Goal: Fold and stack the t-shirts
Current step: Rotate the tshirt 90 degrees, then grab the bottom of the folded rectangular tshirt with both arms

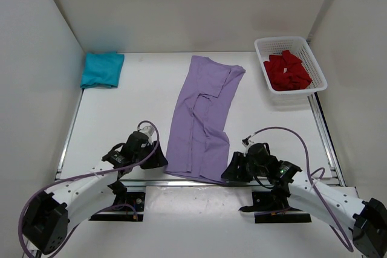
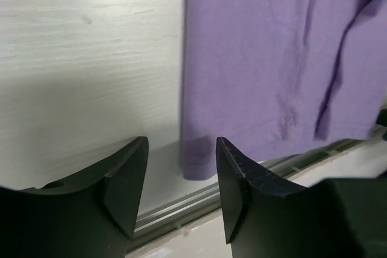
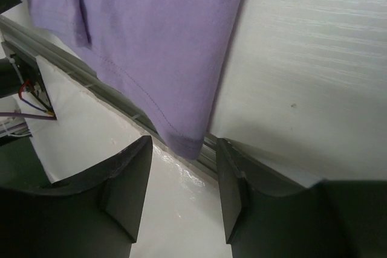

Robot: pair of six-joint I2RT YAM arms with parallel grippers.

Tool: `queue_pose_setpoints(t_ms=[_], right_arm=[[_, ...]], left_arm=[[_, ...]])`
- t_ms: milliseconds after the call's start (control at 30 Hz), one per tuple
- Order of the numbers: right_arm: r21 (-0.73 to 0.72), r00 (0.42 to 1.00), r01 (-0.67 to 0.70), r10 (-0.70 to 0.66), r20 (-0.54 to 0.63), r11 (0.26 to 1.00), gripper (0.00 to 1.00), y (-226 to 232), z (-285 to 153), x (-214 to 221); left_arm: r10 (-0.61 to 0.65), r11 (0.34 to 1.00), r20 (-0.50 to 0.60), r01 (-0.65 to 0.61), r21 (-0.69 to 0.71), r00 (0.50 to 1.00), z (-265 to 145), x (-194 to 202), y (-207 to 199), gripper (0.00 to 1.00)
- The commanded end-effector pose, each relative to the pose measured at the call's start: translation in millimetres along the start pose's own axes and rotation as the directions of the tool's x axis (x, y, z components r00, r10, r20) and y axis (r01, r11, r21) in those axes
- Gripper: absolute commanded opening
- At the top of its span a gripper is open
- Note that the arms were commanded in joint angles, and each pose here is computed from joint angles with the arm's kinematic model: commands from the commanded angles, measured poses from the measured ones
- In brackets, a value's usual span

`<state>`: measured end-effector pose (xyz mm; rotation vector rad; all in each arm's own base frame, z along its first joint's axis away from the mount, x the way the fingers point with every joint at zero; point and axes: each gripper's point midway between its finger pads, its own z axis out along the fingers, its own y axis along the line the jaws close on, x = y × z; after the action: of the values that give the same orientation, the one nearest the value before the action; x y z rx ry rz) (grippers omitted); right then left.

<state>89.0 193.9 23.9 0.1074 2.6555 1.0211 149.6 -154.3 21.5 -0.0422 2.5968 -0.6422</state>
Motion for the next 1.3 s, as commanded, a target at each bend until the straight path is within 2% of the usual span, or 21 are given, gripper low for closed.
queue_pose_setpoints(t_ms=[0, 167, 300, 367, 567, 633, 733, 867, 933, 1000, 1033, 1133, 1267], right_arm=[[-0.026, 1.0, -0.006, 0.007, 0.018, 1.0, 0.45, 0.5, 7.6, -4.9], [-0.026, 1.0, 0.007, -0.007, -0.011, 1.0, 0.39, 2.4, 10.2, -1.7], [-0.044, 1.0, -0.008, 0.007, -0.021, 0.999, 0.29, 3.0, 13.1, 1.7], [-0.05, 1.0, -0.005, 0.004, -0.017, 0.999, 0.26, 5.9, 13.0, -0.5], [-0.054, 1.0, -0.008, 0.008, 0.009, 0.999, 0.05, 9.7, 9.3, -5.9], [-0.063, 1.0, -0.017, 0.017, 0.012, 0.998, 0.01, 12.0, 6.4, -4.5], [-0.075, 1.0, -0.001, 0.002, 0.012, 0.997, 0.0, 19.5, 1.1, -2.9], [-0.059, 0.997, 0.045, -0.042, 0.06, 0.997, 0.0, 33.2, -13.3, -26.4], [-0.049, 0.99, 0.064, -0.057, 0.126, 0.997, 0.0, 34.8, -21.2, -54.1], [-0.077, 0.986, 0.08, -0.068, 0.154, 0.994, 0.0, 42.8, -26.6, -74.2], [-0.072, 0.975, 0.097, -0.08, 0.208, 0.993, 0.0, 46.1, -33.4, -96.0], [-0.07, 0.963, 0.123, -0.102, 0.248, 0.99, 0.0, 51.2, -39.8, -128.6], [-0.057, 0.935, 0.147, -0.12, 0.332, 0.987, 0.0, 54.2, -50.2, -185.4]], left_arm=[[-0.046, 0.999, -0.08, 0.048, 0.02, 0.996, 9.8, 23.9, 7.8, 0.6], [-0.056, 0.996, -0.106, 0.063, 0.059, 0.993, 11.7, 33.3, -1.6, 0.56], [-0.073, 0.993, -0.123, 0.084, 0.087, 0.99, 11.1, 36.6, -2.4, 0.4], [-0.074, 0.992, -0.129, 0.086, 0.093, 0.989, 9.6, 36.6, -4.1, 0.36], [-0.083, 0.983, -0.171, 0.11, 0.149, 0.982, 3.6, 48.0, -16.1, 0.01], [-0.086, 0.983, -0.164, 0.11, 0.144, 0.983, 0.4, 47.1, -14.3, 0.0], [-0.07, 0.982, -0.182, 0.1, 0.161, 0.981, -8.5, 42.4, -24.6, 0.0], [-0.055, 0.963, -0.115, 0.083, 0.257, 0.992, -22.7, -0.7, -63.9, 0.0], [-0.067, 0.951, -0.066, 0.084, 0.299, 0.996, -29.4, -28.1, -76.4, 0.0], [-0.113, 0.931, 0.006, 0.104, 0.35, 0.994, -37.4, -72.1, -87.9, 0.0], [-0.135, 0.924, 0.026, 0.117, 0.365, 0.99, -38.1, -85.5, -89.9, 0.0], [-0.174, 0.908, 0.102, 0.12, 0.402, 0.979, -42.8, -129.9, -102.8, 0.0], [-0.234, 0.89, 0.143, 0.153, 0.43, 0.961, -34.3, -167.8, -116.4, 0.0]])
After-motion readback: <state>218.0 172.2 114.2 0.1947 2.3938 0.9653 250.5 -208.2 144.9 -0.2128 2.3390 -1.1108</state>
